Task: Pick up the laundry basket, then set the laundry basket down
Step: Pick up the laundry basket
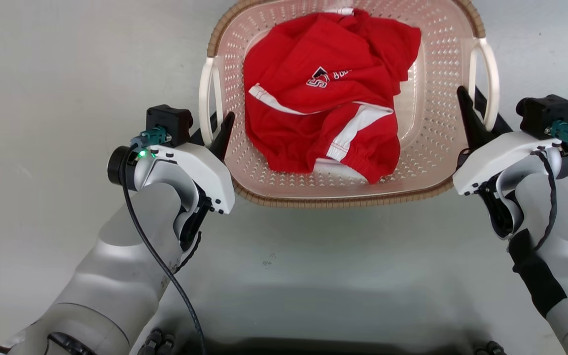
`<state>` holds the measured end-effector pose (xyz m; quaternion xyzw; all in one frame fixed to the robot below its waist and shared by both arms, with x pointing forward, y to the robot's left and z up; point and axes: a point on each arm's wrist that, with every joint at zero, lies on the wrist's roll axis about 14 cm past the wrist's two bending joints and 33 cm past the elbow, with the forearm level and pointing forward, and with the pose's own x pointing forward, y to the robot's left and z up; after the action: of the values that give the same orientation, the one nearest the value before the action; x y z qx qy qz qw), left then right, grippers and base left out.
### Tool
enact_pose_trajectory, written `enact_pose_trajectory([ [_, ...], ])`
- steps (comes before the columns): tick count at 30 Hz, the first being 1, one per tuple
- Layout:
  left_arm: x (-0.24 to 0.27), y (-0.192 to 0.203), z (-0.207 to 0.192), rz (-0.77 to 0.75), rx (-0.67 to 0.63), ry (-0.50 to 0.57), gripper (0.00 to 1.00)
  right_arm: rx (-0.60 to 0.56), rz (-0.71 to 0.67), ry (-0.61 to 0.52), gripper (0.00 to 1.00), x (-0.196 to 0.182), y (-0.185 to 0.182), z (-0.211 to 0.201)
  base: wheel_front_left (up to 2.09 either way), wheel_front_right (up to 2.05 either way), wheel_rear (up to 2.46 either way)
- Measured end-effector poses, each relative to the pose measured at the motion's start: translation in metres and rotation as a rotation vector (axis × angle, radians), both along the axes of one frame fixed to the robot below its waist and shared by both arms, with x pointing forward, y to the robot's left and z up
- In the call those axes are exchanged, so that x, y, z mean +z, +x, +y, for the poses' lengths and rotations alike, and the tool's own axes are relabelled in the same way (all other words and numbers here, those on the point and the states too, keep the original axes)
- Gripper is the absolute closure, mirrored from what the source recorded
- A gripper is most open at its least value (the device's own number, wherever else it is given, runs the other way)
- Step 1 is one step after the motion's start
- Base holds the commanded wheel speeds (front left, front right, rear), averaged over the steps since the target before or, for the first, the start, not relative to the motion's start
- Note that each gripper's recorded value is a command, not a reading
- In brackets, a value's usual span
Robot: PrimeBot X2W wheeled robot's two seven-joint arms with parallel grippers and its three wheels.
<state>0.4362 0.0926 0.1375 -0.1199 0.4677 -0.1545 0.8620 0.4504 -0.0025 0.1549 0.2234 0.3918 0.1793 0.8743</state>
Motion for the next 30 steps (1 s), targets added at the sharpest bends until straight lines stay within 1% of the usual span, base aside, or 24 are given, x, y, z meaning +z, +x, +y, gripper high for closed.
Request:
enact_pose_trajectory([
  [7, 0.012, -0.002, -0.003, 0.026, 0.000, -0.006, 1.00, 0.028, 0.066, -0.016, 1.00, 0.005, -0.008, 0.001, 0.00, 0.00, 0.00],
  [13, 0.026, -0.001, -0.005, 0.039, 0.001, -0.016, 1.00, 0.055, 0.109, -0.018, 1.00, 0.018, -0.016, 0.003, 0.00, 0.00, 0.00],
  [19, 0.038, -0.008, -0.005, 0.063, 0.009, -0.021, 1.00, 0.085, 0.124, -0.010, 1.00, 0.033, -0.021, 0.006, 0.00, 0.00, 0.00],
  [25, 0.053, -0.018, -0.001, 0.089, 0.039, -0.030, 1.00, 0.115, 0.110, -0.003, 1.00, 0.057, -0.024, 0.012, 0.00, 0.00, 0.00],
  [27, 0.058, -0.023, 0.000, 0.105, 0.051, -0.036, 1.00, 0.122, 0.104, -0.003, 1.00, 0.064, -0.029, 0.013, 0.00, 0.00, 0.00],
  [28, 0.063, -0.030, 0.001, 0.115, 0.059, -0.041, 1.00, 0.122, 0.108, -0.002, 1.00, 0.070, -0.037, 0.013, 0.00, 0.00, 0.00],
  [30, 0.066, -0.033, 0.000, 0.121, 0.062, -0.045, 1.00, 0.120, 0.110, -0.002, 1.00, 0.073, -0.041, 0.012, 0.00, 0.00, 0.00],
])
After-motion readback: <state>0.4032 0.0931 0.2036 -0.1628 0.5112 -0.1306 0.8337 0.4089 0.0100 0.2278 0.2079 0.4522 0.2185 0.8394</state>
